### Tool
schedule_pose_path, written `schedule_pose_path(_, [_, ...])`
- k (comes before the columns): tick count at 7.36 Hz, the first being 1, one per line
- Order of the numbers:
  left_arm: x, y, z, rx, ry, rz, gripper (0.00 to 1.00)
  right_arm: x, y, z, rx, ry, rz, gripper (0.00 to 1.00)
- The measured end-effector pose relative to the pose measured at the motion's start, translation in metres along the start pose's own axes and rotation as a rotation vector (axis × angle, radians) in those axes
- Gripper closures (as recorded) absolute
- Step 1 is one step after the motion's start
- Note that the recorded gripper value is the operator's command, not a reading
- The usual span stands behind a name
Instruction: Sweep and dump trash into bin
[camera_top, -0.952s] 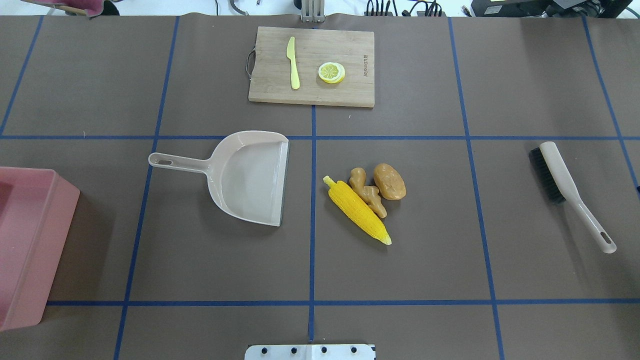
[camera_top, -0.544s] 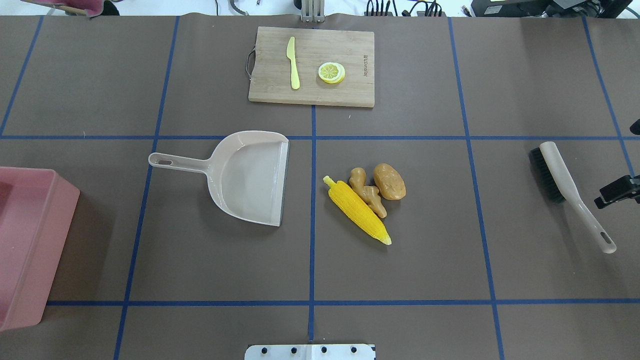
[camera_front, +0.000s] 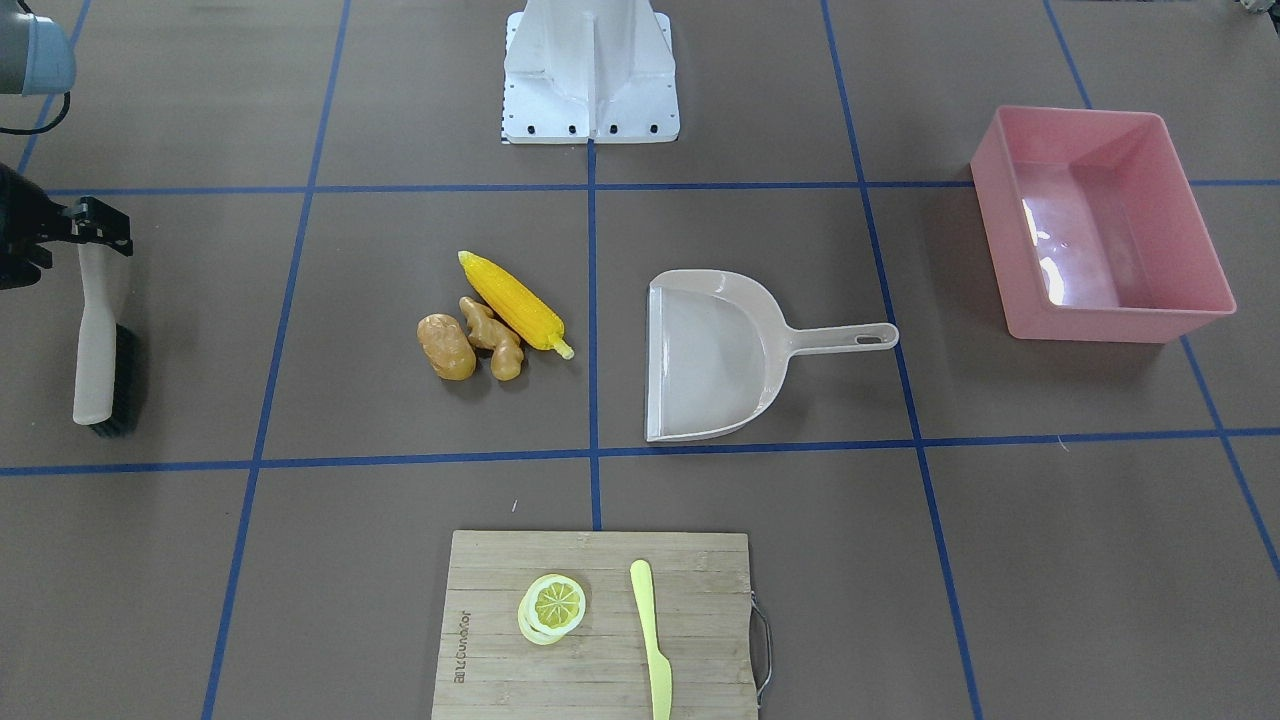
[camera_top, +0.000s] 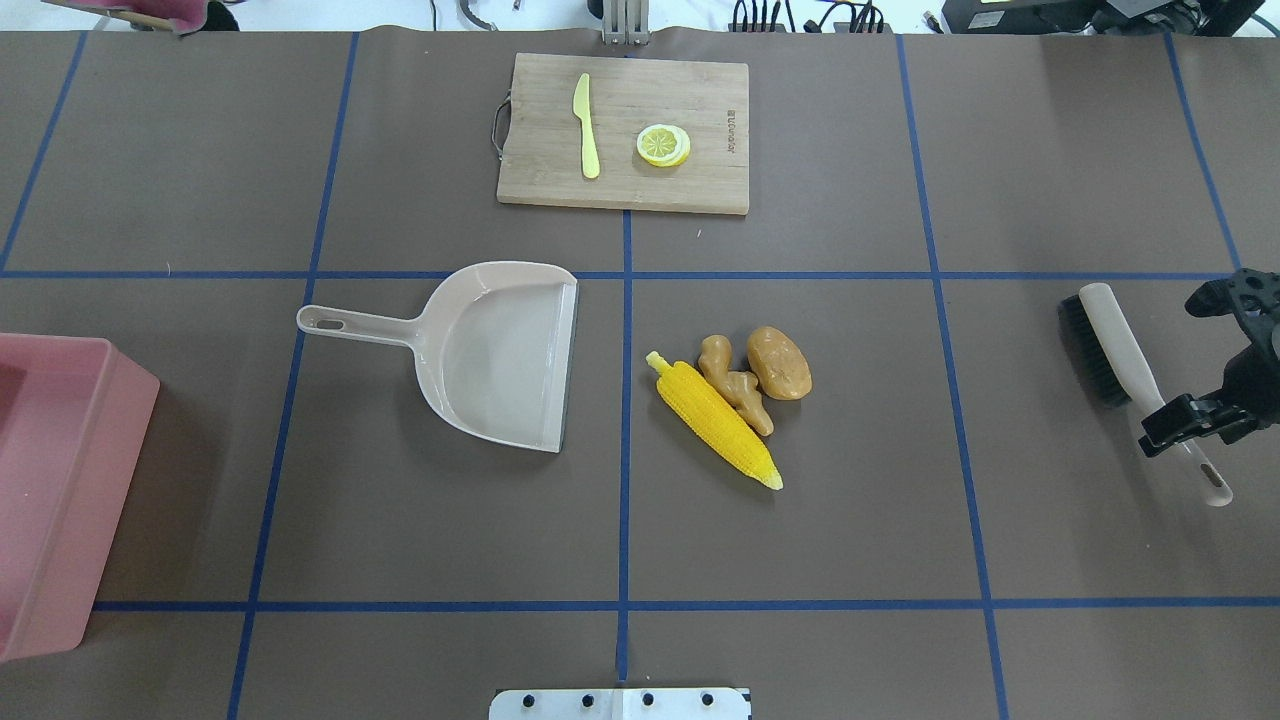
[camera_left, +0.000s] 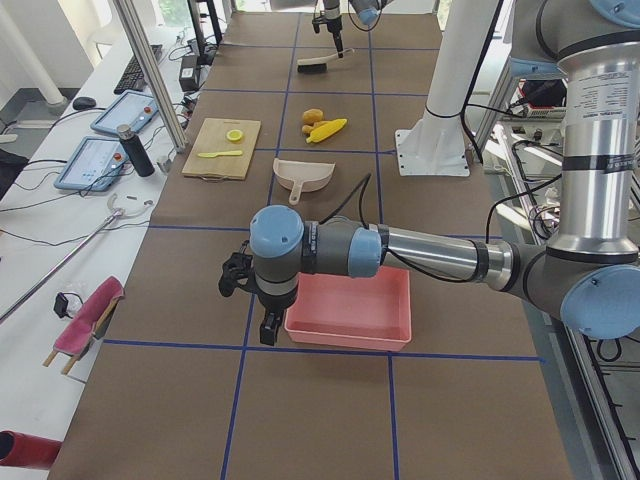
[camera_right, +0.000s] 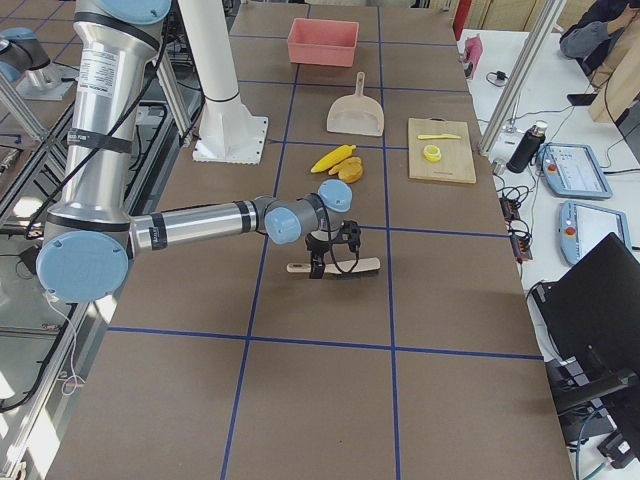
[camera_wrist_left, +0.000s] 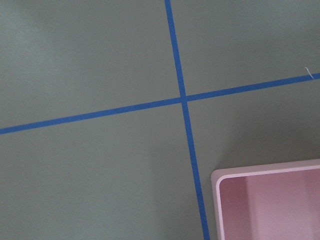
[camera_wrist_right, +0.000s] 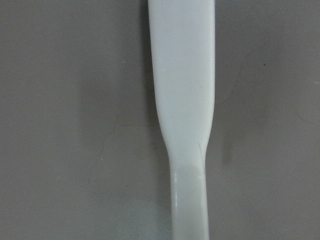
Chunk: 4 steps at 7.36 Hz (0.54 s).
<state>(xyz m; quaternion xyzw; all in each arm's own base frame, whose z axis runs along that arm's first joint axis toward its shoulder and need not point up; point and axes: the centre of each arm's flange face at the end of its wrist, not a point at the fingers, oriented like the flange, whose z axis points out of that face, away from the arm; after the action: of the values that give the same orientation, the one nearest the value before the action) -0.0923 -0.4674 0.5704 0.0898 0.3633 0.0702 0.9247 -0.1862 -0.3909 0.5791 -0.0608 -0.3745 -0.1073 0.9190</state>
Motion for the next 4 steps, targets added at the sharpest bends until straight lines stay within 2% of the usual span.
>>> schedule_pose_path(1, [0.020, -0.014, -0.014, -0.006, 0.002, 0.013, 0.00, 0.001, 0.001, 0.005, -0.010, 0.004, -0.001, 0.59])
schedule_pose_path(2, [0.046, -0.036, -0.020, -0.044, 0.007, 0.026, 0.00, 0.002, 0.001, 0.009, -0.017, 0.007, -0.002, 0.88])
schedule_pose_path(3, [0.080, -0.060, -0.015, -0.117, 0.007, 0.043, 0.00, 0.004, 0.001, 0.011, -0.021, 0.009, -0.005, 1.00])
schedule_pose_path(4, [0.114, -0.082, -0.009, -0.193, -0.027, 0.070, 0.00, 0.005, 0.000, 0.013, -0.024, 0.010, -0.009, 1.00])
